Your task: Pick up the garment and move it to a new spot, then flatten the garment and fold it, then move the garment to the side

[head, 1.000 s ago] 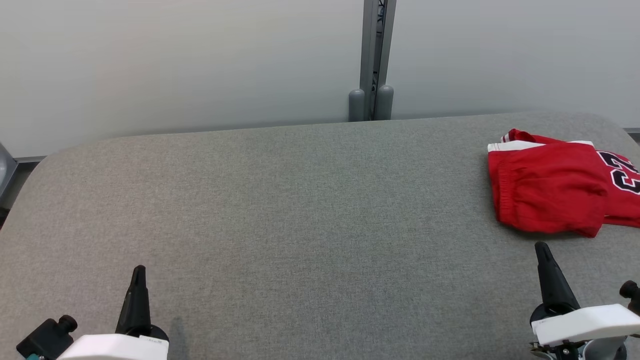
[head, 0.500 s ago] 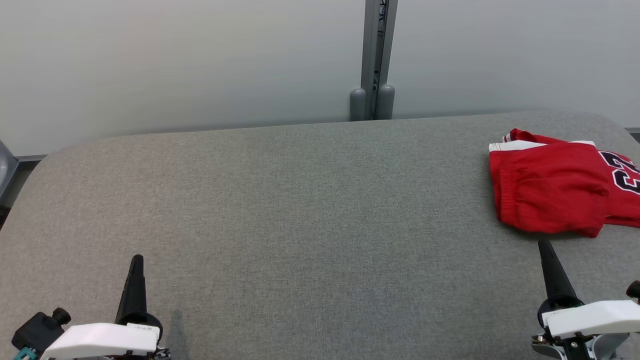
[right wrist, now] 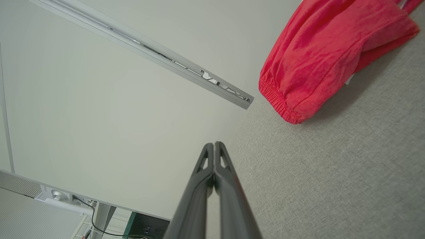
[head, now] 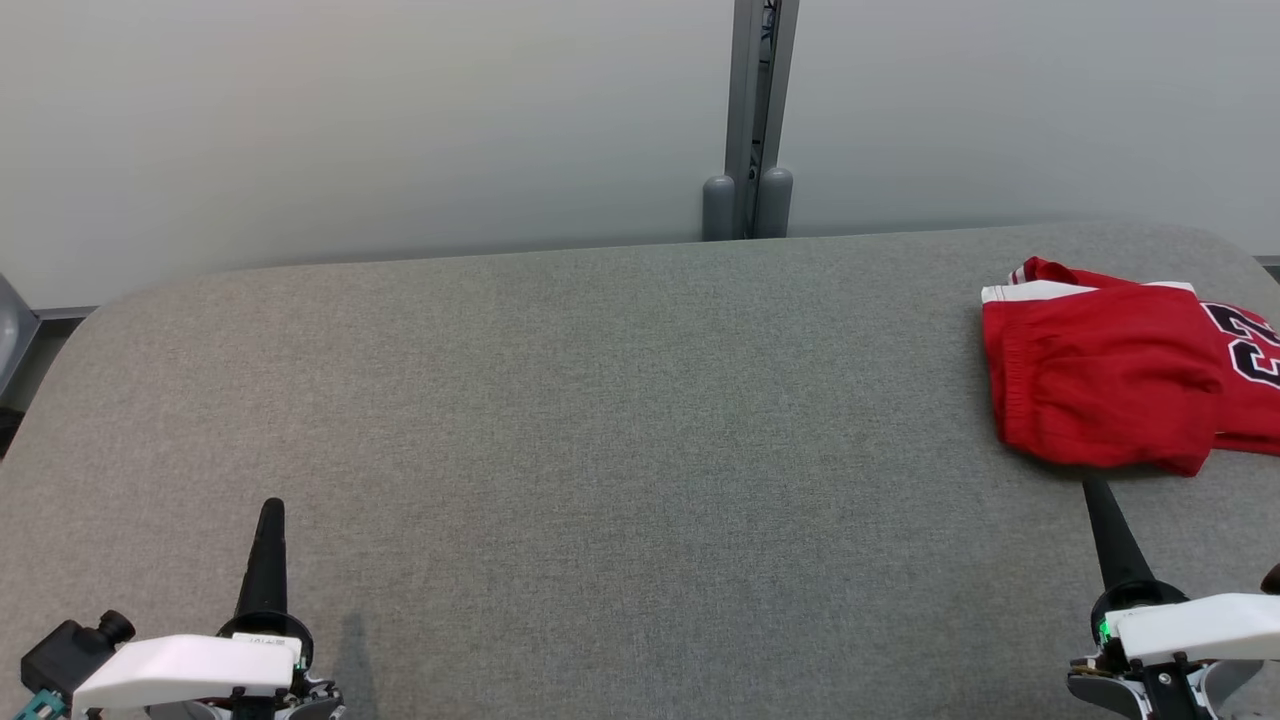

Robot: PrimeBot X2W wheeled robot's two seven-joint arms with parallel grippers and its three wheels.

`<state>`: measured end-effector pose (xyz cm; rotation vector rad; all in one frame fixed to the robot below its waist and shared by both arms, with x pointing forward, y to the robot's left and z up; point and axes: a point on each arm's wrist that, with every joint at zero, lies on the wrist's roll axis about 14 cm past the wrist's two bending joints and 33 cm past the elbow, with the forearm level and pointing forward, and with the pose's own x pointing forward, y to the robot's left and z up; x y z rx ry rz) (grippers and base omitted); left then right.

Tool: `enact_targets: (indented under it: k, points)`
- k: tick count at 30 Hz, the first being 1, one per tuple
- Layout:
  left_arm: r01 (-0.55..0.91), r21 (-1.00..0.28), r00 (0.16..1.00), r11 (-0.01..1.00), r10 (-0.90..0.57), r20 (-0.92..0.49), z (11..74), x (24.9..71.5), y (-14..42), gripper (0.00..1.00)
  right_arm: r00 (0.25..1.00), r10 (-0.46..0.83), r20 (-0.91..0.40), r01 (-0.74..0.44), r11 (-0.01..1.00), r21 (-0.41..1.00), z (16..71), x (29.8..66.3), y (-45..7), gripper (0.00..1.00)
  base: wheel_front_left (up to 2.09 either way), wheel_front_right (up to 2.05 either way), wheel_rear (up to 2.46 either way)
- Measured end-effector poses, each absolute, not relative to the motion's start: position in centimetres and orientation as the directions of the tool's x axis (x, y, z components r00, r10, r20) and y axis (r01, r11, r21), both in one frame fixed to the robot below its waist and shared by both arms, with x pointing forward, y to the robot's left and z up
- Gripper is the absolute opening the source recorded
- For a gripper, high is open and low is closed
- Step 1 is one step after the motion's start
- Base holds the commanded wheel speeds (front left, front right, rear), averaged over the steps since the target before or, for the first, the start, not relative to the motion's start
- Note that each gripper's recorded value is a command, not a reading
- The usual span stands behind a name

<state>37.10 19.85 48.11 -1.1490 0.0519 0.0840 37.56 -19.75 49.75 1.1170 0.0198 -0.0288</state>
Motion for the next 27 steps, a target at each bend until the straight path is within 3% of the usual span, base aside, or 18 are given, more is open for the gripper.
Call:
enact_targets:
  k: [27]
  points:
    - [-0.061,-0.977,0.998,0.205,0.017,-0.059,49.10,37.97,19.82,0.00,0.999,-0.008,-0.031,0.032,0.221,0.975,49.92,38.13,-19.88,0.00,0.00,0.00,0.00]
